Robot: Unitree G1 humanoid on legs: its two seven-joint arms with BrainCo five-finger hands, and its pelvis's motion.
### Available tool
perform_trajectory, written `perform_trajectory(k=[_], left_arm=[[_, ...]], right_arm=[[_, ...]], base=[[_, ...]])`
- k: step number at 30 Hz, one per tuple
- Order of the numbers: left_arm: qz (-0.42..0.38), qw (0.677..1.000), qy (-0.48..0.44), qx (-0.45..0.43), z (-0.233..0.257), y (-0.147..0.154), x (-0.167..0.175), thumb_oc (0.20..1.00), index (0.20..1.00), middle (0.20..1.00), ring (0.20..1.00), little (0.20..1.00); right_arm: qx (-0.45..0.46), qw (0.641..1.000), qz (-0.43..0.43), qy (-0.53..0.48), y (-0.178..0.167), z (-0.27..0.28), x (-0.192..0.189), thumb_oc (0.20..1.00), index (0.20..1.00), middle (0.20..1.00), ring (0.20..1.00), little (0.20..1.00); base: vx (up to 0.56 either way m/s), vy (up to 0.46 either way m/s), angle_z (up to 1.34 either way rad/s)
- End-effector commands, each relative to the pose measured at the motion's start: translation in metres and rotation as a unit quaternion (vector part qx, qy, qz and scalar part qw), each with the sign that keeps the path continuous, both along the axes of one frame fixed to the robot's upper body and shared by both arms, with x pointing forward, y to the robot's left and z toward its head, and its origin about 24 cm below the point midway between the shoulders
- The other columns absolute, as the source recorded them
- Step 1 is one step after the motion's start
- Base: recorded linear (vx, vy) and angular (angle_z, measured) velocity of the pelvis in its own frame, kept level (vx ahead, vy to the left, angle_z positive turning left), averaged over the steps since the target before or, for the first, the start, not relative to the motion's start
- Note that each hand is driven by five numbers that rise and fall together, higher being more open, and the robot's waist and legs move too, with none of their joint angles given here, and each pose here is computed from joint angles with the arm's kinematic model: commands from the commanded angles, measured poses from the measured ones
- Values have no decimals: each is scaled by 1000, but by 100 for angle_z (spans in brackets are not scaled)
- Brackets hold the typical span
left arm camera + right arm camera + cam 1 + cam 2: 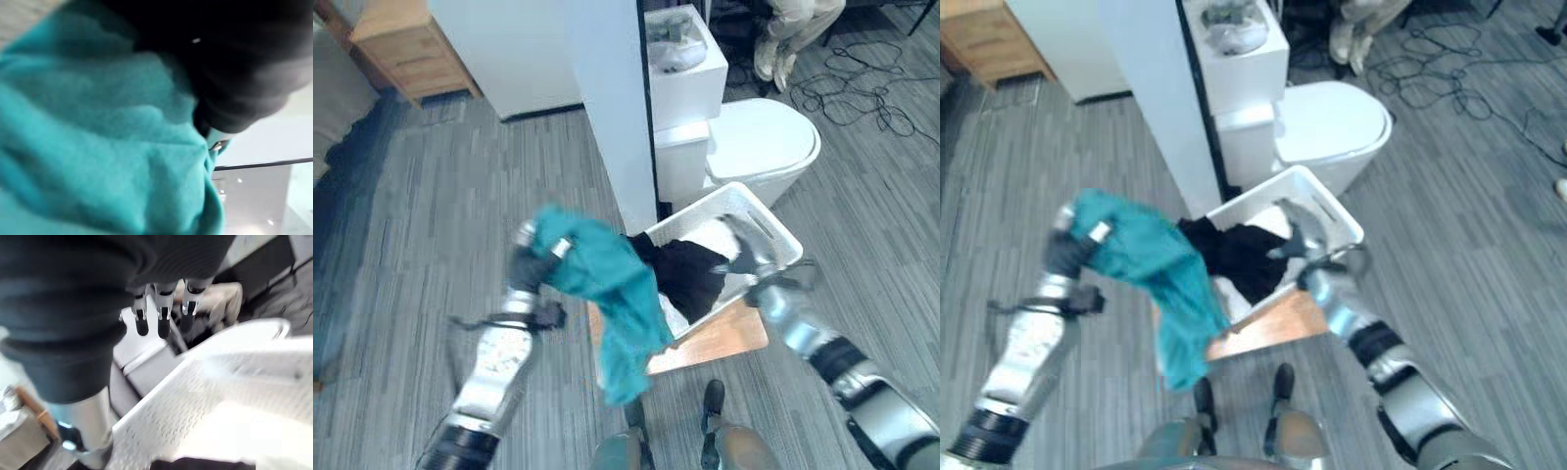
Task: Tidy up the quilt and then pick up the clothes from the bed and put them into the laundry hamper.
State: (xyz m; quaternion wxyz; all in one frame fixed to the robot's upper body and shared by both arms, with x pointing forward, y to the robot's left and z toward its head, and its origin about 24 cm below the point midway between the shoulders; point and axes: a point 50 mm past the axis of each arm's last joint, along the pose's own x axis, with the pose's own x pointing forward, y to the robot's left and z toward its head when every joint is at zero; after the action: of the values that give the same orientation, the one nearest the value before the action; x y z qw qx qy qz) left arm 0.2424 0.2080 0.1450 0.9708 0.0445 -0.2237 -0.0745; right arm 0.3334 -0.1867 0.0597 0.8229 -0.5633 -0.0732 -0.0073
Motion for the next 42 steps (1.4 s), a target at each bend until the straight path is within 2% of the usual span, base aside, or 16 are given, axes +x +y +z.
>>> perform_trajectory(k=[1, 7, 9, 10, 11, 14, 15, 17, 25, 26, 27, 30, 33, 35, 36, 42], left_arm=[[-85, 992, -93, 31, 46, -13, 2, 200, 200, 200, 200, 200], [-133, 972, -181, 75, 98, -39, 9, 200, 200, 200, 200, 200], [-133, 972, -186, 59, 108, -66, 39, 200, 200, 200, 200, 200], [-133, 972, -186, 59, 108, -67, 39, 200, 200, 200, 200, 200], [-99, 981, -158, 49, 99, -67, 59, 200, 200, 200, 200, 200], [-73, 986, -142, 49, 94, -67, 73, 200, 200, 200, 200, 200], [-35, 992, -110, 43, 86, -71, 95, 200, 200, 200, 200, 200], [-11, 996, -78, 29, 78, -74, 109, 200, 200, 200, 200, 200], [44, 998, 51, -4, 23, -84, 134, 200, 200, 200, 200, 200], [54, 993, 106, -22, -1, -83, 137, 551, 551, 551, 551, 551], [53, 993, 107, -22, -1, -83, 137, 1000, 1000, 1000, 1000, 1000], [75, 977, 197, -32, -43, -76, 137, 1000, 1000, 1000, 1000, 1000], [81, 953, 270, -109, -75, -64, 129, 1000, 1000, 1000, 1000, 1000], [81, 951, 267, -136, -76, -59, 125, 1000, 1000, 1000, 1000, 1000], [72, 952, 251, -160, -82, -42, 110, 1000, 1000, 1000, 1000, 1000], [115, 973, 174, -100, -72, 39, 60, 1000, 1000, 1000, 1000, 1000]], right_arm=[[-18, 1000, -11, -18, -10, 0, -3, 1000, 1000, 1000, 1000, 1000], [-6, 999, -32, 25, -18, -29, -26, 1000, 1000, 1000, 1000, 1000], [16, 996, -41, 74, -20, -58, -46, 1000, 1000, 1000, 1000, 1000], [16, 996, -42, 74, -20, -58, -46, 1000, 1000, 1000, 1000, 1000], [20, 996, -27, 84, -16, -61, -50, 1000, 1000, 1000, 1000, 1000], [22, 996, -23, 89, -17, -62, -52, 1000, 1000, 1000, 1000, 1000], [23, 995, -8, 98, -17, -63, -55, 1000, 1000, 1000, 1000, 1000], [20, 995, 5, 97, -15, -61, -54, 1000, 1000, 1000, 1000, 1000], [13, 995, 21, 95, -4, -60, -47, 1000, 1000, 1000, 1000, 1000], [12, 995, 26, 98, 3, -63, -46, 1000, 1000, 1000, 1000, 1000], [11, 995, 26, 98, 3, -63, -46, 1000, 1000, 1000, 1000, 1000], [18, 993, 25, 111, 9, -70, -47, 1000, 1000, 1000, 1000, 1000], [24, 992, 28, 124, 13, -76, -50, 1000, 1000, 1000, 1000, 1000], [28, 991, 26, 126, 13, -77, -52, 1000, 1000, 1000, 1000, 1000], [37, 990, 17, 138, 11, -83, -57, 1000, 1000, 1000, 1000, 1000], [73, 969, -23, 235, 5, -121, -86, 1000, 1000, 1000, 1000, 1000]], base=[[63, 21, -2], [56, -17, -12], [93, -45, -5], [54, -8, -11], [32, 3, -38], [32, 20, -42], [3, 50, -30], [-30, 46, -29], [-97, 27, -29], [-71, 8, -13], [-75, 5, -7], [-3, 2, -1], [0, 0, 0], [19, -12, 1], [49, -35, 7], [68, -22, 15]])
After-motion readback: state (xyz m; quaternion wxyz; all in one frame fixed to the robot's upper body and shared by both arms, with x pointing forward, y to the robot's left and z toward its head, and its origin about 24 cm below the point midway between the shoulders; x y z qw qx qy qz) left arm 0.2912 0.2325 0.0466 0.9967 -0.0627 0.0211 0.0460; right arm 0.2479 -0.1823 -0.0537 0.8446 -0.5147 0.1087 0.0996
